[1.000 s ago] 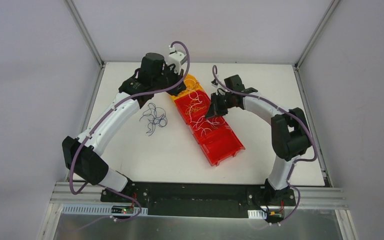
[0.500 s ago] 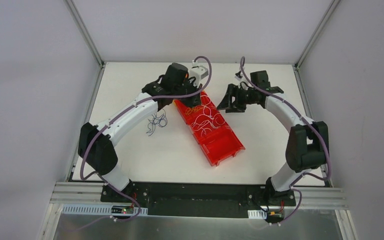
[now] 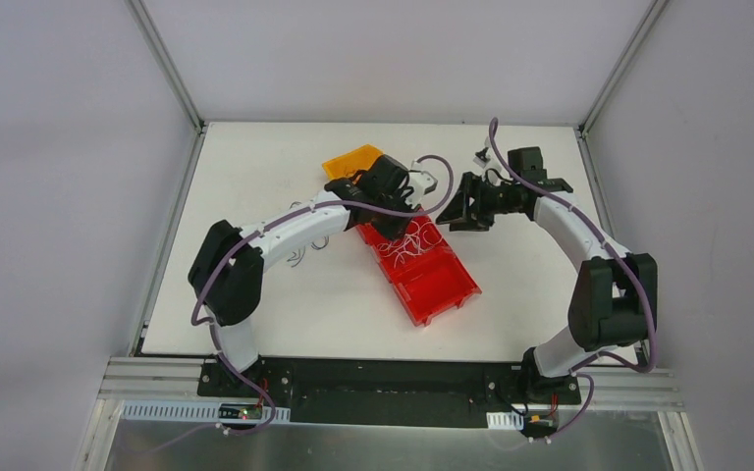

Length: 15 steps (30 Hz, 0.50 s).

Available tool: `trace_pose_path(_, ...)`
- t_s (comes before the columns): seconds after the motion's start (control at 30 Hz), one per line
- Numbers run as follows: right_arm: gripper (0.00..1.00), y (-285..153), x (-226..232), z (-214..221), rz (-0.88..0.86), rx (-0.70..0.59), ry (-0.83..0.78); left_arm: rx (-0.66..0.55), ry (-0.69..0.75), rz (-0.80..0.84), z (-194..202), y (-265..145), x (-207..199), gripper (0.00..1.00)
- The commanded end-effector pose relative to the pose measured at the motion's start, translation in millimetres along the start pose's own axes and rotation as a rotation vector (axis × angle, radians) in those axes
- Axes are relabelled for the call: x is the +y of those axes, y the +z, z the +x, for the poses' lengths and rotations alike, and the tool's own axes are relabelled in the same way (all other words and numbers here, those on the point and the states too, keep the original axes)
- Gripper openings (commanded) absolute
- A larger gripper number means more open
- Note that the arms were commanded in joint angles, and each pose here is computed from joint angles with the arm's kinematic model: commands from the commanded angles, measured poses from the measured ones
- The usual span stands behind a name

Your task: Untangle the cables

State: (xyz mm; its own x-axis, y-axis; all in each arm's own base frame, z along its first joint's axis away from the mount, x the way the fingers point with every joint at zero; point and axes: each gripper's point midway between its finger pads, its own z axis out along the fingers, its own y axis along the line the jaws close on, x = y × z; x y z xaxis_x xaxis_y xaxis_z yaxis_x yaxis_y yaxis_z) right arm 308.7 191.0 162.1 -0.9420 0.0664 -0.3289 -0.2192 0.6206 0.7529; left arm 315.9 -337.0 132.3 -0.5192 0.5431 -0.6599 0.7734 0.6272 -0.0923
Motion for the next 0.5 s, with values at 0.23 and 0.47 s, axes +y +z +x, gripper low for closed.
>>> trace_pose_path(0.23,0.54,13.6,14.5,2.1,-0.044,0.016,0.001,-0.074,-0.003,0.148,-36.8,-79.6,-11.2,0.69)
trace_pose_path(0.47,0.52,19.1,23.1,-6.6,-0.037,0.009,-0.038,-0.21,-0.229,0.107,-43.6,-152.0,61.7,0.72)
